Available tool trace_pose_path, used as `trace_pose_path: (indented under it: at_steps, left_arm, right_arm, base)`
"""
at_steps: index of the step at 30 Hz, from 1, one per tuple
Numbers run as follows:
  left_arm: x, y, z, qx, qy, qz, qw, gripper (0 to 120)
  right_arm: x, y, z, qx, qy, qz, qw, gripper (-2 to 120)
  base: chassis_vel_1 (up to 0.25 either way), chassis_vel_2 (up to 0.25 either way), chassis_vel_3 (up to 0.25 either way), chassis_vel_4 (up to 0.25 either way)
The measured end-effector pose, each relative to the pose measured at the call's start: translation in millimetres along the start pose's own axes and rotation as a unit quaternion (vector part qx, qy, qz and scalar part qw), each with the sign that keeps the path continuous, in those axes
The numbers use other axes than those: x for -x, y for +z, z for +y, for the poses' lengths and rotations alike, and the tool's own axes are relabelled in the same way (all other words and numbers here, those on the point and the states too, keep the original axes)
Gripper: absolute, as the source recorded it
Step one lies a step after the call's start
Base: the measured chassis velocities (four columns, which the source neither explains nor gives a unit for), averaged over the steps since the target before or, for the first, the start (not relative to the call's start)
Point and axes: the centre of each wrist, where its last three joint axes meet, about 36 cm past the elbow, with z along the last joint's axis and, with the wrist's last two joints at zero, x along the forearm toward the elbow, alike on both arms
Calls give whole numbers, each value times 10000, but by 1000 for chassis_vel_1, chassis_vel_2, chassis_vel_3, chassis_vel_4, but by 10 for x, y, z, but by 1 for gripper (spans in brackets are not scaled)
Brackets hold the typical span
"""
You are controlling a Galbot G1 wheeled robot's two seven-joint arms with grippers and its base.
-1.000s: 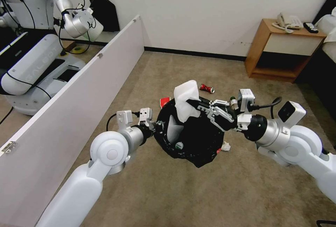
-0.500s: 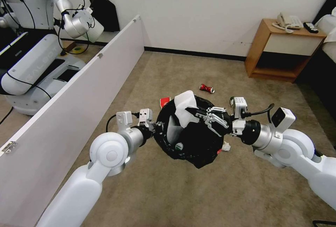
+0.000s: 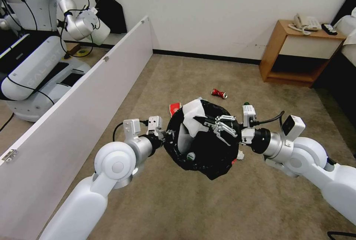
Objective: Pick up the trash bin and place the garbage on the floor into it.
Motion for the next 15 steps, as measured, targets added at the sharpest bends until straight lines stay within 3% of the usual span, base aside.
trace_pose_path:
  at_steps: [15]
  left_arm:
    - [-12, 20, -36, -36, 54, -17, 10000, 0]
  right_arm:
    - [-16, 29, -8, -24, 52, 67, 10000, 0]
  base:
    - [0, 0, 0, 0]
